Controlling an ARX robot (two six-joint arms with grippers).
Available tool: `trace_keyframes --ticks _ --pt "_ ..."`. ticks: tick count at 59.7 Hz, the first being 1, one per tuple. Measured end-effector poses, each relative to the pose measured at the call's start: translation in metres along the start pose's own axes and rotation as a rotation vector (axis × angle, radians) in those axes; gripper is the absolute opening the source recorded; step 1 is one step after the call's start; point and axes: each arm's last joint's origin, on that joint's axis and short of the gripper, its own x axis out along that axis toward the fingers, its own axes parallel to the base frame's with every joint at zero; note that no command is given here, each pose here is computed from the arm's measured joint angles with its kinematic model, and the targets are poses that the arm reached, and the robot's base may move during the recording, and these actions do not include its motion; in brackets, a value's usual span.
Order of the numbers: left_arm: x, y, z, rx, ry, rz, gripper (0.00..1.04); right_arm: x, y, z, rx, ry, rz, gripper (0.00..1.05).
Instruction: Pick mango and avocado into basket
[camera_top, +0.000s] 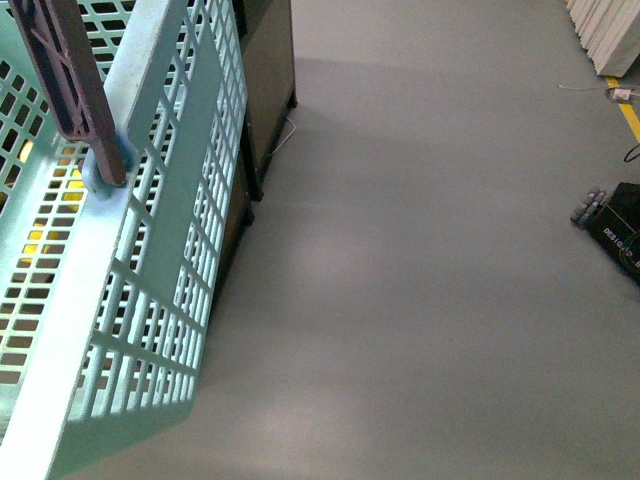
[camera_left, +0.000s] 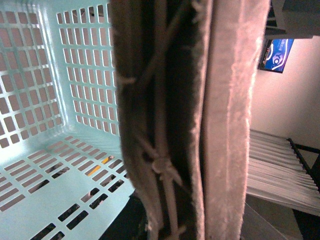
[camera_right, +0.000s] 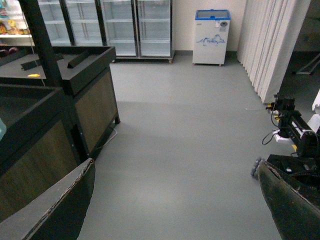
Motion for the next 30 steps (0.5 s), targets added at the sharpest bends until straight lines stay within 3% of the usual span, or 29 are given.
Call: trace_keyframes --ticks 30 --pt "0.0 0.0005 0.0001 0.0 0.0 0.002 0.17 -0.0001 0.0 0.0001 0.0 -0.002 -0.001 0.96"
